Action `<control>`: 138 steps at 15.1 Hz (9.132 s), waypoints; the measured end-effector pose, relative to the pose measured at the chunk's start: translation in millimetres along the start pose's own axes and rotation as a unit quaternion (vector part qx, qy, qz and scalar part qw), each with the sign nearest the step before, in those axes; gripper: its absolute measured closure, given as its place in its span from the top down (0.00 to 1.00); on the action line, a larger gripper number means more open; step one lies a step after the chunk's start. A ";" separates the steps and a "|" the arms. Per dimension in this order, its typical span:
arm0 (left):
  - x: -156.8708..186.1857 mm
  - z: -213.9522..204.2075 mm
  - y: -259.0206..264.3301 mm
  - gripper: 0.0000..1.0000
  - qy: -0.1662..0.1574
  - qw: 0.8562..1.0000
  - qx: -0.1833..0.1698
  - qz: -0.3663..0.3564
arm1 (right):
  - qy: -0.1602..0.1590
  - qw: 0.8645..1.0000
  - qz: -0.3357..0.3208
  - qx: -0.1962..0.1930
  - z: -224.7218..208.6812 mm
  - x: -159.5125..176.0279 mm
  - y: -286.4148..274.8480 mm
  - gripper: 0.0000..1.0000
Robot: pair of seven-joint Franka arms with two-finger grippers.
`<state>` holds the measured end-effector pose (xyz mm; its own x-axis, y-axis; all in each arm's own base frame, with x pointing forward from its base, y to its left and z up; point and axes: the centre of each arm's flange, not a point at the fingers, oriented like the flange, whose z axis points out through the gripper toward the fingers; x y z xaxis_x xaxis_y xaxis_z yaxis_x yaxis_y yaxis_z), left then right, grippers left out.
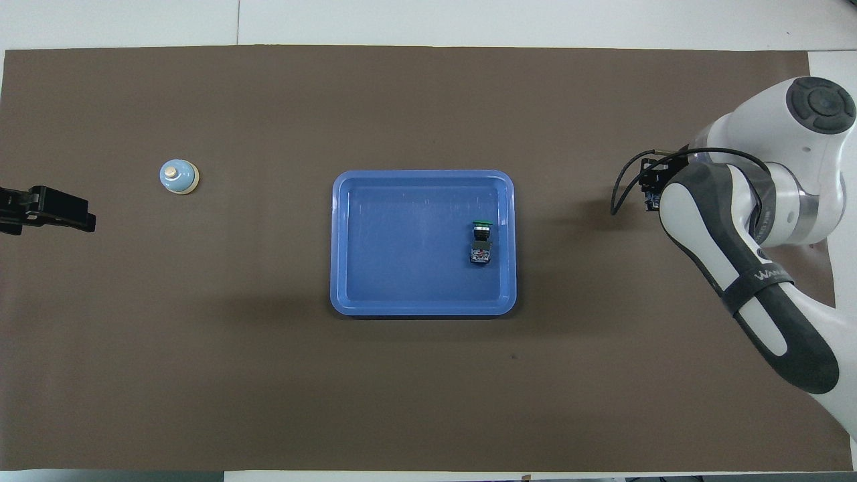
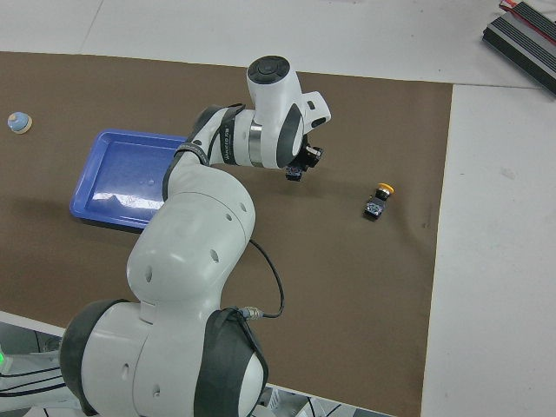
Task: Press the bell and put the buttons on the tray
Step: 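Move the right gripper back and grasp the red-capped button, then carry the red button into the tray beside the green one, then move the right gripper back and grasp the yellow-capped button, then carry the yellow button into the tray and release it, then withdraw the right gripper while the left gripper reaches the bell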
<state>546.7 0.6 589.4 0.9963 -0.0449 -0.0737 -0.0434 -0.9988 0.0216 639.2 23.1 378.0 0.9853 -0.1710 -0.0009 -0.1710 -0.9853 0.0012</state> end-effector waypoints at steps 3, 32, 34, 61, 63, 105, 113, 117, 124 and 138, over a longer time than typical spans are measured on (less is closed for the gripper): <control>0.0 0.0 0.0 1.00 0.000 1.000 0.000 0.000 | 0.000 1.000 0.002 0.004 -34.5 -11.7 -80.9 0.40; 0.0 0.0 0.0 1.00 0.000 1.000 0.000 0.000 | -0.020 0.997 0.070 0.009 44.8 -151.3 -333.8 0.89; 0.0 0.0 0.0 1.00 0.000 1.000 0.000 0.000 | -0.014 0.996 0.092 0.008 9.1 -129.2 -307.4 1.00; 0.0 0.0 -0.1 1.00 0.000 1.000 0.000 0.000 | 0.039 0.995 0.084 -0.033 67.5 -30.5 218.2 1.00; 0.0 0.0 -0.1 1.00 0.000 1.000 0.000 0.000 | 0.042 0.995 0.088 -0.033 72.1 -32.7 222.5 1.00; 0.0 0.0 -0.1 1.00 0.000 1.000 0.000 0.000 | -0.018 0.999 0.027 0.030 56.1 -179.3 -425.8 0.41; 0.0 0.0 -0.1 1.00 0.000 1.000 0.000 0.000 | -0.001 0.999 -0.016 0.044 74.0 -192.7 -429.6 0.41; 0.0 0.0 -0.1 1.00 0.000 1.000 0.000 0.000 | -0.003 0.999 -0.018 0.041 74.4 -200.4 -433.4 0.53; 0.0 0.0 -0.1 1.00 0.000 1.000 0.000 0.000 | 0.009 0.998 0.048 0.033 -23.9 -129.7 -352.7 1.00; 0.0 0.0 -0.1 1.00 0.000 1.000 0.000 0.000 | -0.033 0.995 -0.095 0.006 -197.0 -48.8 2.5 1.00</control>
<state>546.7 0.7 589.5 0.9963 -0.0447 -0.0737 -0.0433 -0.9988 0.0216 590.8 29.2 575.0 0.9976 0.0181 -0.0661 0.0171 -0.9997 -0.0164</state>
